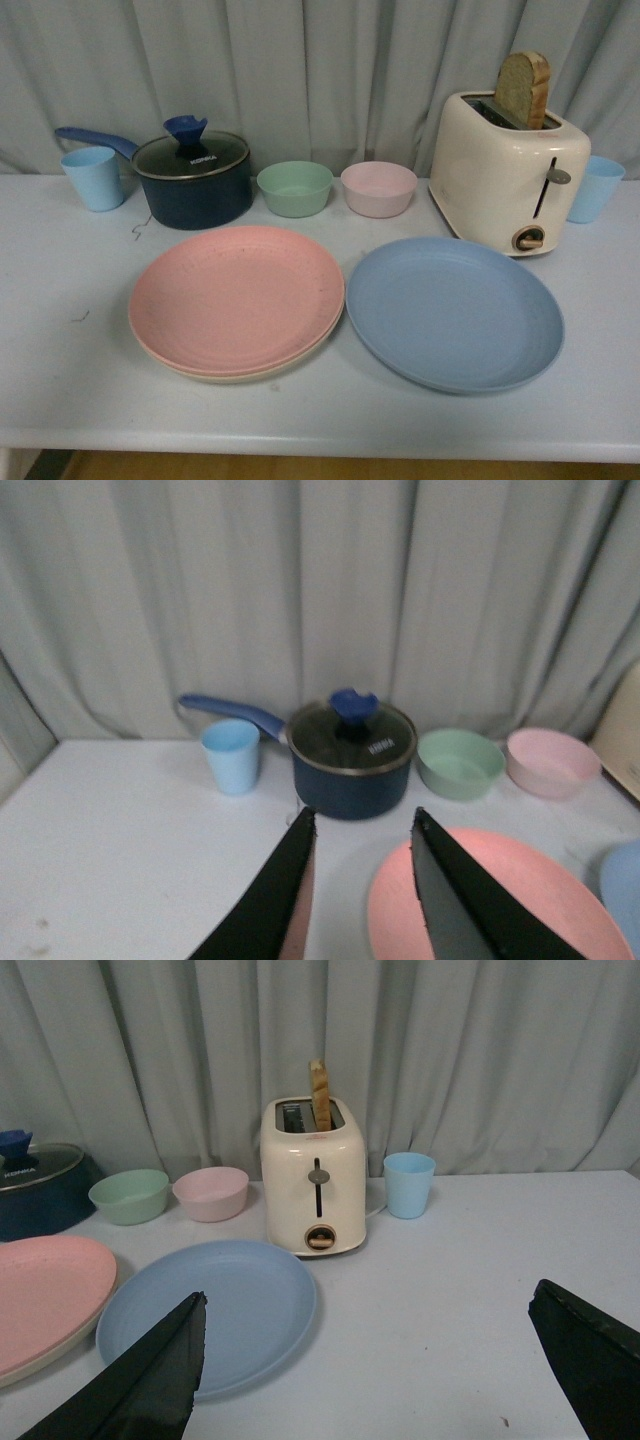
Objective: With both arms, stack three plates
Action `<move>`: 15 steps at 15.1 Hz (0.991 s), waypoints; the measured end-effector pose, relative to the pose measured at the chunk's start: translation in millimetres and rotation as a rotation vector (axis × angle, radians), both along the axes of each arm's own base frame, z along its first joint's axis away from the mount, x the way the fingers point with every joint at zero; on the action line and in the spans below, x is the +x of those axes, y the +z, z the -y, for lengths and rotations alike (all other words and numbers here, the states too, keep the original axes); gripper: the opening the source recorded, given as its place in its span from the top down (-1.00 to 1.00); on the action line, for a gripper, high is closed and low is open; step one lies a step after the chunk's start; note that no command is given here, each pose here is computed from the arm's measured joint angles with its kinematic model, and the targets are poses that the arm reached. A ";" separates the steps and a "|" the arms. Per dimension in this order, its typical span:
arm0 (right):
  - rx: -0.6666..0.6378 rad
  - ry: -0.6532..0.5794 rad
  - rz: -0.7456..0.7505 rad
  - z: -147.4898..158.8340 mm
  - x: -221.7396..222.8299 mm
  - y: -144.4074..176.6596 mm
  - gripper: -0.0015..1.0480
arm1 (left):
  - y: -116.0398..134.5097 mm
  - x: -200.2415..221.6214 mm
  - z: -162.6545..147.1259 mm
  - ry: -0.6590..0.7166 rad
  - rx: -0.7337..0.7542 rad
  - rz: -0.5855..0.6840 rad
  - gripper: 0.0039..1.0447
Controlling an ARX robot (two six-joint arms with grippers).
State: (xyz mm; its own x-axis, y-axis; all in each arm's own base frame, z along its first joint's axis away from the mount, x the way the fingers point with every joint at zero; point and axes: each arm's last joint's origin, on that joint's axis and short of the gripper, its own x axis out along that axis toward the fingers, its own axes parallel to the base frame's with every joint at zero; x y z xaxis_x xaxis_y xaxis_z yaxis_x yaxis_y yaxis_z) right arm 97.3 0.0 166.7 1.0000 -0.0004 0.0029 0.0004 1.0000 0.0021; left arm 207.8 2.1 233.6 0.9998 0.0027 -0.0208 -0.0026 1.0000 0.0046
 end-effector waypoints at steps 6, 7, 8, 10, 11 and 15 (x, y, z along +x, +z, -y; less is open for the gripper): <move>0.000 0.000 0.001 0.0 0.0 0.1 -0.87 | -33.4 -39.2 2.2 -0.003 -0.003 0.005 0.97; 0.000 0.000 0.001 0.0 0.0 0.1 -0.87 | -38.5 -44.8 2.2 -0.003 -0.003 0.002 0.97; 0.000 0.000 0.001 0.0 0.0 0.1 -0.87 | -39.3 -47.8 2.2 -0.003 -0.003 0.011 0.97; 0.000 0.000 0.001 0.0 0.0 0.1 -0.87 | -42.1 -55.7 2.2 -0.003 -0.003 0.024 0.97; 0.000 0.000 0.001 0.0 0.0 0.1 -0.87 | -47.9 -60.7 2.2 -0.003 -0.003 0.012 0.97; 0.000 0.000 0.001 0.0 0.0 0.1 -0.87 | -54.6 -73.1 2.2 -0.003 -0.004 0.016 0.97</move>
